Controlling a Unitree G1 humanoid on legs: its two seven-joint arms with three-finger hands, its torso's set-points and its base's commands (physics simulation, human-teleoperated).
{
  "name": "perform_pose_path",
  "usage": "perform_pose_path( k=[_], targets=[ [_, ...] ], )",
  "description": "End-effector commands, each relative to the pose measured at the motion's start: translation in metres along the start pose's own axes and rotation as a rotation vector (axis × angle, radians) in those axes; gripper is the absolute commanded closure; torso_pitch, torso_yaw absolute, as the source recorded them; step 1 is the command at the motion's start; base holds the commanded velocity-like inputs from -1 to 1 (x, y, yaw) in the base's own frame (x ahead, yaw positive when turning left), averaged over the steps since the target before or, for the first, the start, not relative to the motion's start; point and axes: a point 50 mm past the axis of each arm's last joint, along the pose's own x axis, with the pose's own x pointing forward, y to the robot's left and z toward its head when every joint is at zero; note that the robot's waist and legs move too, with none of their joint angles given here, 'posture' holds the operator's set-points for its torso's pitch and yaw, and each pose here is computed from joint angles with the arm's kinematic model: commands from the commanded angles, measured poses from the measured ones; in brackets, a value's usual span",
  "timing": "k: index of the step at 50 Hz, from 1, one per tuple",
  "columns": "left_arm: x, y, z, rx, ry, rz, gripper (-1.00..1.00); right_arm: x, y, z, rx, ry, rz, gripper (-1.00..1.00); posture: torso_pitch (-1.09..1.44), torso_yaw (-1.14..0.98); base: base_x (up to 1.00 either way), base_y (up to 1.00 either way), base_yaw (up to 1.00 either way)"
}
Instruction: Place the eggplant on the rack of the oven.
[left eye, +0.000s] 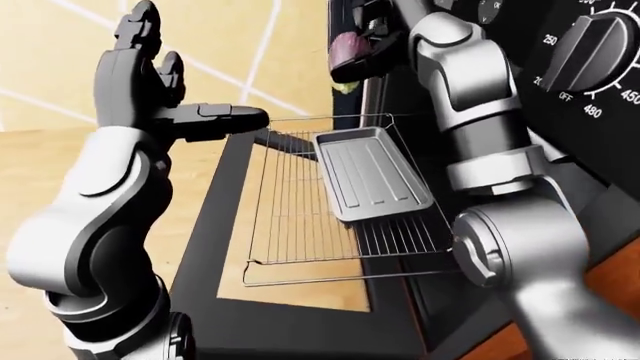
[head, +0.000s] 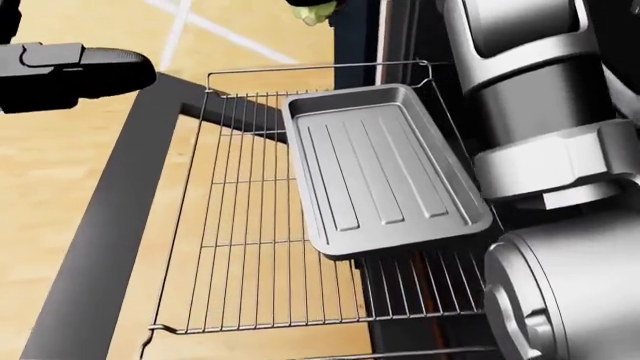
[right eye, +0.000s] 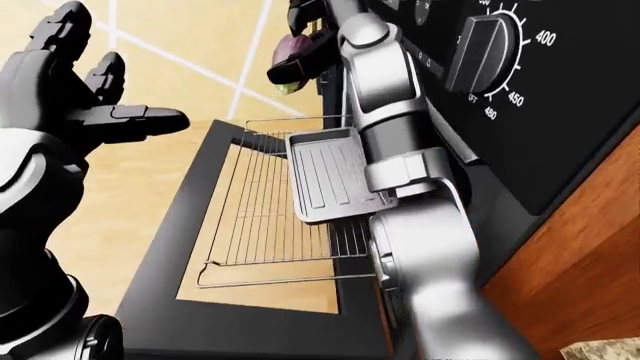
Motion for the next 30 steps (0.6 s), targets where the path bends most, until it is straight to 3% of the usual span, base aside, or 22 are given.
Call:
perform_pose_path(
  k=[1, 30],
  targets=[
    [-0.0013, 0.0006, 0.0124, -0.002, -0.065, -0.001, -1.00, -0.0048, -0.0059, 0.0222, -0.010, -0.084, -0.026, 1.00, 0.00, 0.00, 0.12, 0.00, 0.00],
    [-0.0014, 0.0014, 0.0139, -0.005, -0.067, 0.002, -1.00, -0.0048, -0.0064, 0.0264, -0.008, -0.093, -0.029, 1.00, 0.00, 0.00, 0.05, 0.00, 0.00]
  ],
)
